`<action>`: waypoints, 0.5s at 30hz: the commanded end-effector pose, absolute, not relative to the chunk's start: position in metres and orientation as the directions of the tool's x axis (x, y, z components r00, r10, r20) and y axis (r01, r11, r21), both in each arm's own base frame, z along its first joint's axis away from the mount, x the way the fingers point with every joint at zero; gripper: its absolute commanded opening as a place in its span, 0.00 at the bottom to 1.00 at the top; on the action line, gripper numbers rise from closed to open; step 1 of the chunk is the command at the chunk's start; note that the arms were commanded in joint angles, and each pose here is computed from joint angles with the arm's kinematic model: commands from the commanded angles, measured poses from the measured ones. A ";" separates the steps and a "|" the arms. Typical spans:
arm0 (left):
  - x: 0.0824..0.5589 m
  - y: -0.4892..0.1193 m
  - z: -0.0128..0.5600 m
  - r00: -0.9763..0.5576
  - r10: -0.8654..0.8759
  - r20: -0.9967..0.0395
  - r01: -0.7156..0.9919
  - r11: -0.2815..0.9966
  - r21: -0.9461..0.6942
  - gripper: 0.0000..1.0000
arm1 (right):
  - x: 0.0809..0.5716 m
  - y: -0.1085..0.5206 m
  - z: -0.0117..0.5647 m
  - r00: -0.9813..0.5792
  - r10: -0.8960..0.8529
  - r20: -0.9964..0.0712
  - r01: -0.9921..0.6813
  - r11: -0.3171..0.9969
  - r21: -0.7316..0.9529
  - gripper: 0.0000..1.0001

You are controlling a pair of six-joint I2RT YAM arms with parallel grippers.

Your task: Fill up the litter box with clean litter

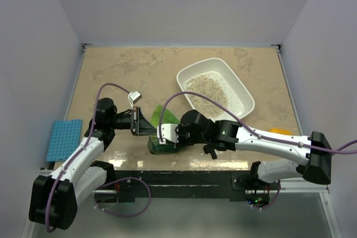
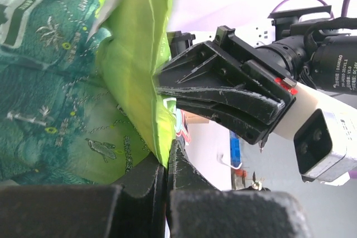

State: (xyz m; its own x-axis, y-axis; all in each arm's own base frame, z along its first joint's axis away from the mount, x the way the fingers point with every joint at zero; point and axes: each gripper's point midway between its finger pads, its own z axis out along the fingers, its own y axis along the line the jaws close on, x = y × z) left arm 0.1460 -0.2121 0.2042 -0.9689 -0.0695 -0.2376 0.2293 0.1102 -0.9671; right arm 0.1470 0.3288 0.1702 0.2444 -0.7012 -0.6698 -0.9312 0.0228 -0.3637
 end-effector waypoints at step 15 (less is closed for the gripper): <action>0.203 -0.165 0.306 -0.443 -0.040 -0.896 0.695 0.616 -0.371 0.41 | 0.140 0.312 0.153 0.073 -0.774 -0.628 -0.977 0.071 -0.201 0.00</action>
